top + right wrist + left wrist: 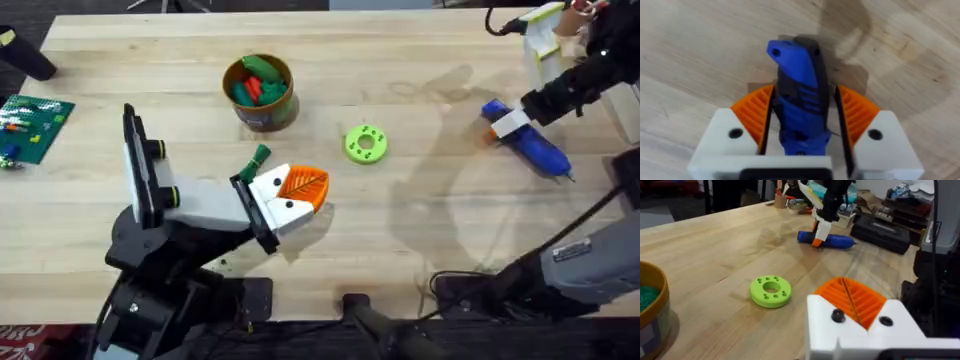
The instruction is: Pick up the gripper from the table and insert it into the empty holder that is missing its gripper. Then pick up a screw, insert it into the mounting hole, and use the screwdriver to tighten it. Finally, clean up the table by picking up the vegetable and placing it into the bucket.
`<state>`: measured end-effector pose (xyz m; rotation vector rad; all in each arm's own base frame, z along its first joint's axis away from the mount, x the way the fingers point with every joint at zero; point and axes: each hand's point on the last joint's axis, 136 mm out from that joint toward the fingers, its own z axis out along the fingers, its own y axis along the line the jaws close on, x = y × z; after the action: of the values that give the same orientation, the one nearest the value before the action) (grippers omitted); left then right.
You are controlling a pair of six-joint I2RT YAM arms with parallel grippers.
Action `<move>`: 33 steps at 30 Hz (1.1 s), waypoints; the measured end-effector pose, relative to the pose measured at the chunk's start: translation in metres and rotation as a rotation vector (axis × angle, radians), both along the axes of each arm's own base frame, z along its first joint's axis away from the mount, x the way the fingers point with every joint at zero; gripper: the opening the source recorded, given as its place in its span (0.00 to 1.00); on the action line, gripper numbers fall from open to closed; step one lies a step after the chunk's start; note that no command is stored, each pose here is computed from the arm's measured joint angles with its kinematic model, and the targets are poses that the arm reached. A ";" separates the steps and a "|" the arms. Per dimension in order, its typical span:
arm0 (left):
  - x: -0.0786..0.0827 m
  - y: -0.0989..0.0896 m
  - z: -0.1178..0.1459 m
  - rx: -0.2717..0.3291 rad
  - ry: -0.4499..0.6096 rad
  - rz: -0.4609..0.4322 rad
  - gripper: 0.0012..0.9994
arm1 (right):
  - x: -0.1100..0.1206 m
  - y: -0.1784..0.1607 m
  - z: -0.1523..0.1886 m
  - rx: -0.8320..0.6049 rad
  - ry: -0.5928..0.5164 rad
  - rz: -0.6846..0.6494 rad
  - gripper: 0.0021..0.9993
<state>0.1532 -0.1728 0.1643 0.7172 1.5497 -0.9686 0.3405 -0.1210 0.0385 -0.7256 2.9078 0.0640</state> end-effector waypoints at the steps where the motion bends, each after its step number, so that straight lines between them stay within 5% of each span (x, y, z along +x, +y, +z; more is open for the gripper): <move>1: 0.000 0.000 0.000 0.000 0.000 0.000 0.01 | 0.000 0.001 0.000 0.004 -0.002 0.005 0.62; 8: 0.000 0.000 0.000 0.000 0.000 0.000 0.01 | 0.001 0.002 0.000 0.010 -0.006 0.010 0.03; 25: 0.000 0.000 0.000 0.000 0.000 0.000 0.01 | 0.004 0.002 0.001 0.028 -0.008 -0.132 0.03; 33: 0.000 0.000 0.000 0.000 0.000 0.000 0.01 | 0.017 0.001 0.073 0.012 -0.198 -0.234 0.03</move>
<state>0.1532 -0.1728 0.1643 0.7171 1.5497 -0.9685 0.3577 -0.1204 0.1120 -0.3615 2.7751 -0.0149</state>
